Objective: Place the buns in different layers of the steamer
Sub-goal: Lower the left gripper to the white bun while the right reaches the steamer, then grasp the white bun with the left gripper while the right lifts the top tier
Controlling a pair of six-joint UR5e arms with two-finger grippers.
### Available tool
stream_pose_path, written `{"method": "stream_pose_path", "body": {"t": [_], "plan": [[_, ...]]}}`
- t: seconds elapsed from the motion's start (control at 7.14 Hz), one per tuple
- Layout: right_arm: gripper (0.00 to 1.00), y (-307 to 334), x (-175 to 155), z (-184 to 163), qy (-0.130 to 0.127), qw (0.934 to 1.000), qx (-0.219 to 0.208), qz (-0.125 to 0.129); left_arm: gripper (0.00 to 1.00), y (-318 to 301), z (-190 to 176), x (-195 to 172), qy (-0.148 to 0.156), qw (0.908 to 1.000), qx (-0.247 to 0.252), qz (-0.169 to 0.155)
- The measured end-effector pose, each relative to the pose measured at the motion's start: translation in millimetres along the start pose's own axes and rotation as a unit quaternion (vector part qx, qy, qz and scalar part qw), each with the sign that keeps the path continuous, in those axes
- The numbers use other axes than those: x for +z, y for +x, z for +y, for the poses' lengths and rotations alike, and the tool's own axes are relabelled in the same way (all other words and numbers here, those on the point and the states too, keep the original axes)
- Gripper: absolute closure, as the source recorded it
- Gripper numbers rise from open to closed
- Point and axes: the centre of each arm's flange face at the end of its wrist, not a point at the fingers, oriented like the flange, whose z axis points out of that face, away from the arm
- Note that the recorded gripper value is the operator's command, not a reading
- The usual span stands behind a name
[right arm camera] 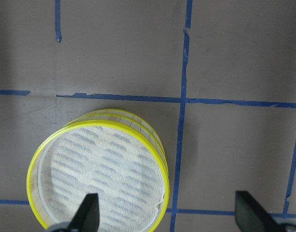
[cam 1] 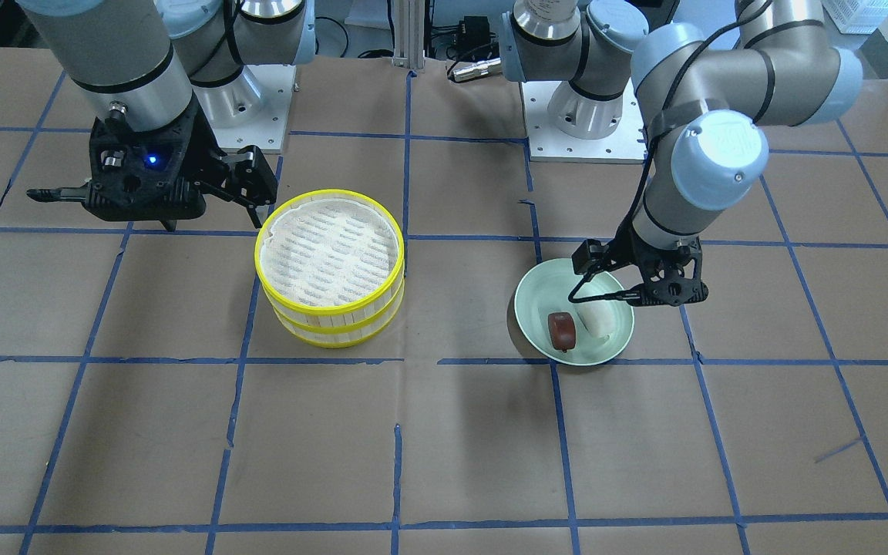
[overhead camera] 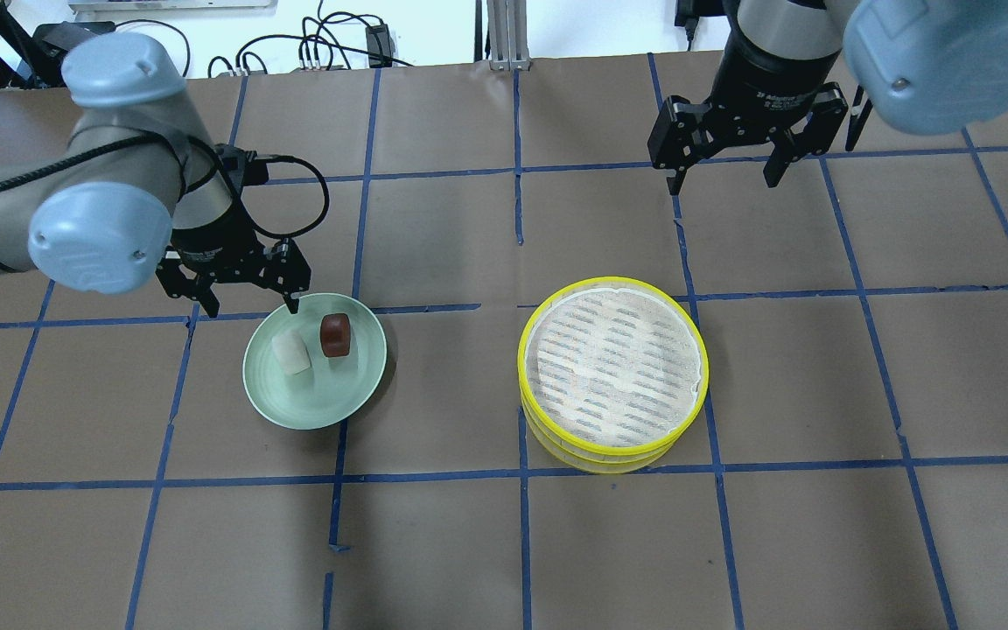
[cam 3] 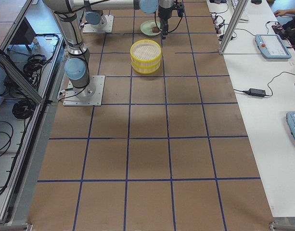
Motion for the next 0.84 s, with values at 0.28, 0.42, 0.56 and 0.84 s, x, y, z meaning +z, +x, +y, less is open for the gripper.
{"method": "stream_pose_path", "body": {"t": [0.28, 0.42, 0.56, 0.84], "plan": [[0.04, -1, 60, 12, -0.028, 0.9996, -0.001, -0.003, 0.0, -8, -23, 51, -0.009, 0.9997, -0.007, -0.019], [0.04, 0, 94, 20, -0.031, 0.9995, -0.004, -0.004, 0.0, -8, -35, 66, -0.005, 0.9997, -0.009, -0.021], [0.06, 4, 131, 30, -0.026, 0.9996, -0.009, -0.004, 0.0, -8, -42, 75, -0.003, 0.9997, -0.012, -0.021], [0.63, 15, 183, 48, -0.006, 0.9998, -0.017, -0.001, 0.32, -6, -45, 83, -0.005, 0.9994, -0.028, -0.019]]}}
